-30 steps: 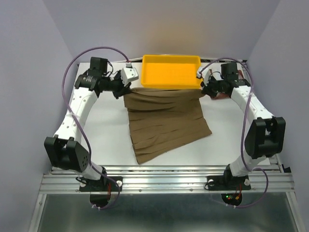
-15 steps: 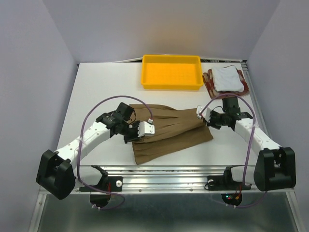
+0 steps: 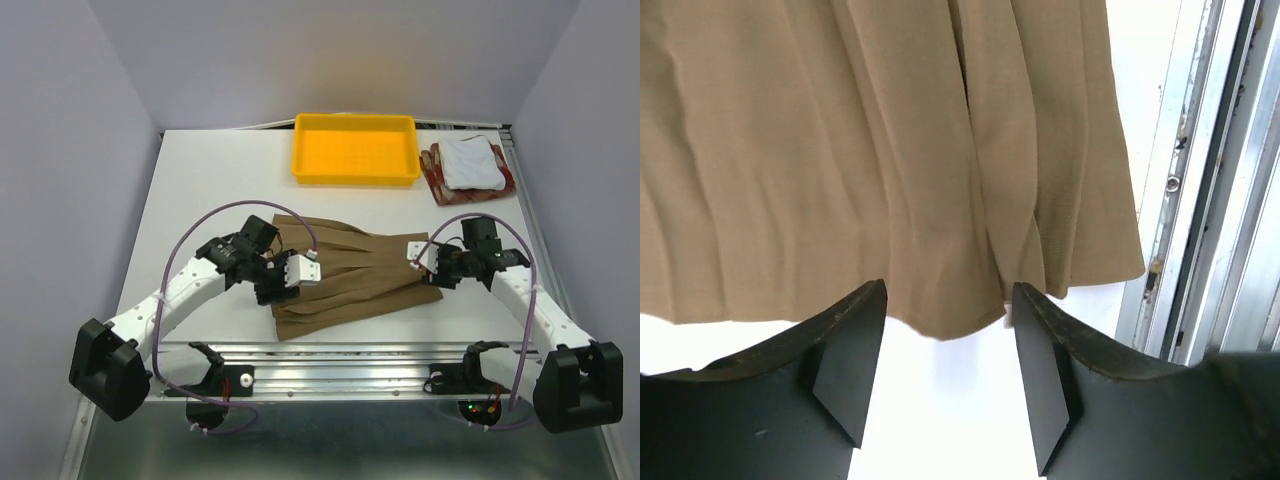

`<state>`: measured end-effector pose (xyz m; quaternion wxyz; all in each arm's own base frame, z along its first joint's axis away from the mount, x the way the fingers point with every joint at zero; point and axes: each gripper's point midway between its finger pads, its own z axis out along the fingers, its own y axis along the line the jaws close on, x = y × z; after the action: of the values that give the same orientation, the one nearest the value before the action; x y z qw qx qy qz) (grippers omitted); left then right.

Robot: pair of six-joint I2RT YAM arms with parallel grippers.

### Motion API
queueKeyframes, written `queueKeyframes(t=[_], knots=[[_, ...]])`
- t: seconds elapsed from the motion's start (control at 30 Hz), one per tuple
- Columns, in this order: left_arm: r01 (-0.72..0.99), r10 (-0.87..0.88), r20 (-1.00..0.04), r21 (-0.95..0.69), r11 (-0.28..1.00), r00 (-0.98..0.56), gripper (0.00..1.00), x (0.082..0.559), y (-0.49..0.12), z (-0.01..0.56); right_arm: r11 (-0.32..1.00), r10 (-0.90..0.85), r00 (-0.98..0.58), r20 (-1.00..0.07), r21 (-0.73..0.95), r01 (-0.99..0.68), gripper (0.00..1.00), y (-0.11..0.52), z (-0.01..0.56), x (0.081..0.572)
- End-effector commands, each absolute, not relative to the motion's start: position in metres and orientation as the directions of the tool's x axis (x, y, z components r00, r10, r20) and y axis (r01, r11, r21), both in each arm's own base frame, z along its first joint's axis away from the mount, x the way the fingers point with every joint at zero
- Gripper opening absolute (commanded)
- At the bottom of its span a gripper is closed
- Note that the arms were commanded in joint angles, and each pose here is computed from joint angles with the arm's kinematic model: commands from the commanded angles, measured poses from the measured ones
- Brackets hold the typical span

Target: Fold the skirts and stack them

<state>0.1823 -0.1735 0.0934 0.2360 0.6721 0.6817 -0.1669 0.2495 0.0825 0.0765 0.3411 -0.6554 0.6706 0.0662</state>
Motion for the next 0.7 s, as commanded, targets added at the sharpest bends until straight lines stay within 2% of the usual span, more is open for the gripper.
queueKeyframes(t=[0.0, 0.13, 0.23, 0.33, 0.4, 0.5, 0.67], knots=[[0.983, 0.795, -0.606, 0.165, 0.08, 0.038, 0.65, 0.194, -0.184, 0.143, 0.179, -0.797, 0.118, -0.592, -0.418, -0.891, 0.59, 0.092, 0.127, 0.26], [0.983, 0.794, -0.603, 0.085, 0.162, -0.078, 0.59, 0.21, -0.2, 0.13, 0.278, -0.735, 0.033, -0.677, -0.344, -0.897, 0.59, 0.103, 0.143, 0.268], [0.964, 0.786, -0.583, 0.018, 0.266, -0.206, 0.49, 0.226, -0.21, 0.105, 0.339, -0.706, -0.09, -0.703, -0.224, -0.914, 0.58, 0.109, 0.134, 0.288], [0.934, 0.79, -0.524, -0.035, 0.354, -0.319, 0.43, 0.237, -0.213, 0.074, 0.374, -0.673, -0.178, -0.718, -0.124, -0.919, 0.54, 0.117, 0.136, 0.302], [0.917, 0.801, -0.459, -0.085, 0.39, -0.383, 0.36, 0.241, -0.211, 0.052, 0.384, -0.679, -0.252, -0.69, -0.041, -0.922, 0.48, 0.12, 0.118, 0.309], [0.899, 0.809, -0.401, -0.096, 0.428, -0.429, 0.33, 0.257, -0.204, 0.03, 0.392, -0.703, -0.302, -0.644, 0.003, -0.92, 0.45, 0.119, 0.089, 0.314], [0.885, 0.815, -0.377, -0.026, 0.465, -0.44, 0.27, 0.31, -0.183, 0.017, 0.381, -0.746, -0.325, -0.582, 0.029, -0.924, 0.43, 0.115, 0.052, 0.308]])
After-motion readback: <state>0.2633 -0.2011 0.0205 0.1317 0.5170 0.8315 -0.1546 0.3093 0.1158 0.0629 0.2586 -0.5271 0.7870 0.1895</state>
